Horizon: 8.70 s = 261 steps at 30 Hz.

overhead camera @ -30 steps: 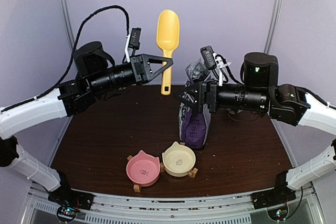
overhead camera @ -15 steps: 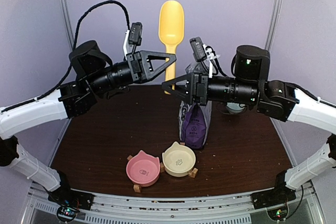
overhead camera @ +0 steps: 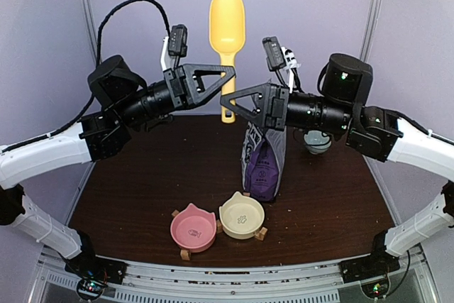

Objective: Serve the pet food

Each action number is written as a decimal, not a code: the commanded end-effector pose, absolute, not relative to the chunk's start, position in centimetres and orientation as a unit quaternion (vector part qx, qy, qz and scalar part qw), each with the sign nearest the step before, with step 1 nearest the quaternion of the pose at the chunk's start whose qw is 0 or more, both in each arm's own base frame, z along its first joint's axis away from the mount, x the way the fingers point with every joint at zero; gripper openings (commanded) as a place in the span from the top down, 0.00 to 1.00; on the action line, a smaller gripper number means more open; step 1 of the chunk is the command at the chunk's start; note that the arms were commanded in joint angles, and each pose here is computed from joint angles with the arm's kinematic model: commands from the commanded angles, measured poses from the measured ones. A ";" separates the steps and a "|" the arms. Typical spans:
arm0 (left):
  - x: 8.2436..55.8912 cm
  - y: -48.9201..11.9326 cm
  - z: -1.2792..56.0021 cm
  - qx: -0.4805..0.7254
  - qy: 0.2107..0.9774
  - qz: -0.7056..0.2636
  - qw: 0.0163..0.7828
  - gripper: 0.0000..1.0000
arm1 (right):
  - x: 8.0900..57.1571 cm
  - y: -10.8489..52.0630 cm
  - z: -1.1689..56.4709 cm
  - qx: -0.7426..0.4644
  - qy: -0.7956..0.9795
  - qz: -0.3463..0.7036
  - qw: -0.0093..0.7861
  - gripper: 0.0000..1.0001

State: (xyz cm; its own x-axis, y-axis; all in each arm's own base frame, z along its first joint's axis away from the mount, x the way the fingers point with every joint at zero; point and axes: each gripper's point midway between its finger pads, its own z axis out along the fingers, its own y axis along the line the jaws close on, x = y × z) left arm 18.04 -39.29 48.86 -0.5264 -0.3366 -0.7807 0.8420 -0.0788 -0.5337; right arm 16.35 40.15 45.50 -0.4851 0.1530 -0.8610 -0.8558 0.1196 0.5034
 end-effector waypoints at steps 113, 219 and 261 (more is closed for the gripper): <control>16.5 -30.1 35.8 0.465 0.697 -0.464 0.287 1.00 | 10.3 36.0 29.5 -0.424 0.770 0.418 0.230 0.24; 20.8 -29.8 34.1 0.205 0.743 -0.532 0.349 0.59 | 16.9 34.1 36.3 -0.173 0.645 0.637 0.385 0.85; 39.3 -45.7 31.8 0.192 0.840 -0.363 0.354 0.94 | 22.6 15.3 40.7 -0.043 0.743 0.277 0.608 0.87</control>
